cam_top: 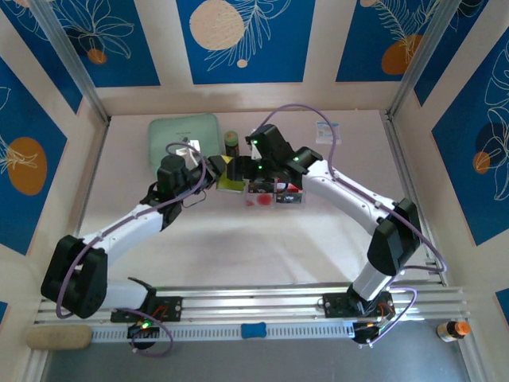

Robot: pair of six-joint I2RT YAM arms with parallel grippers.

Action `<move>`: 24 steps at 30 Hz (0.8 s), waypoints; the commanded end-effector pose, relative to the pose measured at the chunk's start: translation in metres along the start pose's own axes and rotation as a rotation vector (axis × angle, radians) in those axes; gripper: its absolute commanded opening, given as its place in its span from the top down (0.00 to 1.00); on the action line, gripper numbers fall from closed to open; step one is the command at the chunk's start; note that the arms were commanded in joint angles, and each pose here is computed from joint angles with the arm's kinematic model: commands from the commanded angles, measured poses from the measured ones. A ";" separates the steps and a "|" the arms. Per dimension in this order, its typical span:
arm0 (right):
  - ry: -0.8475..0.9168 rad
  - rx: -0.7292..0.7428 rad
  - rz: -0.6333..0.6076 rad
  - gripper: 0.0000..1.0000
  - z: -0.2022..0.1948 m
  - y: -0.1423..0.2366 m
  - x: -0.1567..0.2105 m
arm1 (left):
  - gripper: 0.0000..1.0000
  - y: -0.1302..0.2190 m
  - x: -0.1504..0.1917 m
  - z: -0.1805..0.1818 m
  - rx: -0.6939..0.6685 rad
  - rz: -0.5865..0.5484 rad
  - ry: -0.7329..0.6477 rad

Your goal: Put the credit cards into the card holder

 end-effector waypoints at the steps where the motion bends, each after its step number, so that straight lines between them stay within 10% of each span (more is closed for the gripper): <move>1: 0.059 0.161 0.057 0.36 -0.015 -0.006 0.012 | 1.00 0.007 0.001 -0.019 0.048 -0.019 -0.035; 20: -0.032 0.334 0.175 1.00 -0.068 -0.019 0.083 | 1.00 0.007 0.003 -0.027 0.066 -0.026 -0.035; 24: -0.068 0.355 0.188 1.00 -0.084 -0.014 0.098 | 1.00 0.008 0.003 -0.030 0.075 -0.028 -0.028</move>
Point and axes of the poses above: each hand's point on the last joint's axis, 136 mm out from that joint toward the fingers, its own y axis back along the fingers, its own z axis along the line the jaws close on, x = y × z, the point moved 3 cm from there along y, back along the fingers, and after that the axes turned 12 degrees about y, right-handed, at the moved point
